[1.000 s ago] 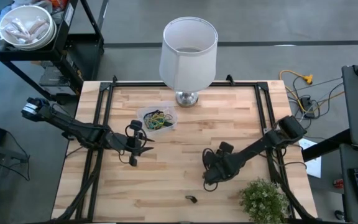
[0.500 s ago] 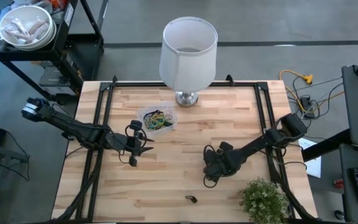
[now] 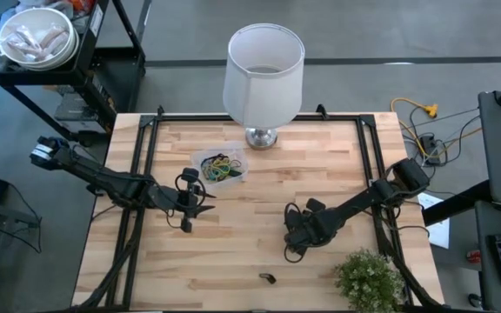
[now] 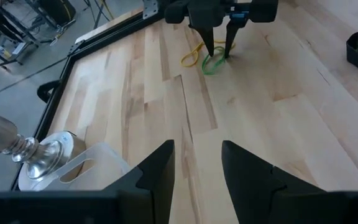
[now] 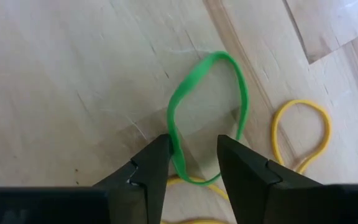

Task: Pick and place rubber bands into bin
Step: Put the green rubber band into the transparent bin

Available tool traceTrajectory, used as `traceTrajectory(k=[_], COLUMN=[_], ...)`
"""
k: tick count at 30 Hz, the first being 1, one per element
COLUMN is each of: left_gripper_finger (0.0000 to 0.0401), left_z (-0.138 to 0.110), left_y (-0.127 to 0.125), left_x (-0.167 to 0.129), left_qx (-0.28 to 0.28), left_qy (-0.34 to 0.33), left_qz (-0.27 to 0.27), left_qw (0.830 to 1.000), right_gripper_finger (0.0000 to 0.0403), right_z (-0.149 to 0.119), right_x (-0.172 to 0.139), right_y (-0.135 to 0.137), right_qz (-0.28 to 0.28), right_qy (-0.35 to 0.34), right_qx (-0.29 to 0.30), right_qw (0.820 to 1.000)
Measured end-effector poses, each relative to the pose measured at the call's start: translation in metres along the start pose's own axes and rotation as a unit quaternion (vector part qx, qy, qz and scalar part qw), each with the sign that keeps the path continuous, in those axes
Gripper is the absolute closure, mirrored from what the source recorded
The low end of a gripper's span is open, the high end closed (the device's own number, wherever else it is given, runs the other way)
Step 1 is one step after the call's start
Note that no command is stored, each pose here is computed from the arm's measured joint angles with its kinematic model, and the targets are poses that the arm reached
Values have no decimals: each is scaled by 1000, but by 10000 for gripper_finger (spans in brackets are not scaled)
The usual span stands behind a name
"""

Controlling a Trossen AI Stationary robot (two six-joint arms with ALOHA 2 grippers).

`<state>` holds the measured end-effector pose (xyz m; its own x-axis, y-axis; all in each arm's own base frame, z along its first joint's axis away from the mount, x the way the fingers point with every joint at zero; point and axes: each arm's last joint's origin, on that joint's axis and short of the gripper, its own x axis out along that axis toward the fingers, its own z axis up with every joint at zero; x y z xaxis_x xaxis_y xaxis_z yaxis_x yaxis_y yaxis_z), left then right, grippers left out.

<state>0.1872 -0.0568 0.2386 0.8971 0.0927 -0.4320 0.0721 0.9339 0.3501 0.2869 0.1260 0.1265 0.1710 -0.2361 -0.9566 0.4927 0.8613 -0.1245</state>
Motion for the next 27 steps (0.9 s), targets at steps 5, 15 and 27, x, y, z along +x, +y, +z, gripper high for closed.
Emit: traceTrajectory(k=[5,15,27], left_gripper_finger=[283,283,283], left_z=[0,0,-1], left_y=[0,0,-1], left_x=[0,0,0], left_qx=[0,0,0], left_qy=[0,0,1], left_qz=[0,0,-1], left_qw=[1000,1000,1000], right_gripper_finger=[264,273,291], right_z=[0,0,1], right_x=[-1,3,-4], right_y=[0,2,-1], right_qz=[3,25,39], right_qy=[-3,-18,-26], right_qx=[-1,-6,-12], right_qw=[1000,1000,999])
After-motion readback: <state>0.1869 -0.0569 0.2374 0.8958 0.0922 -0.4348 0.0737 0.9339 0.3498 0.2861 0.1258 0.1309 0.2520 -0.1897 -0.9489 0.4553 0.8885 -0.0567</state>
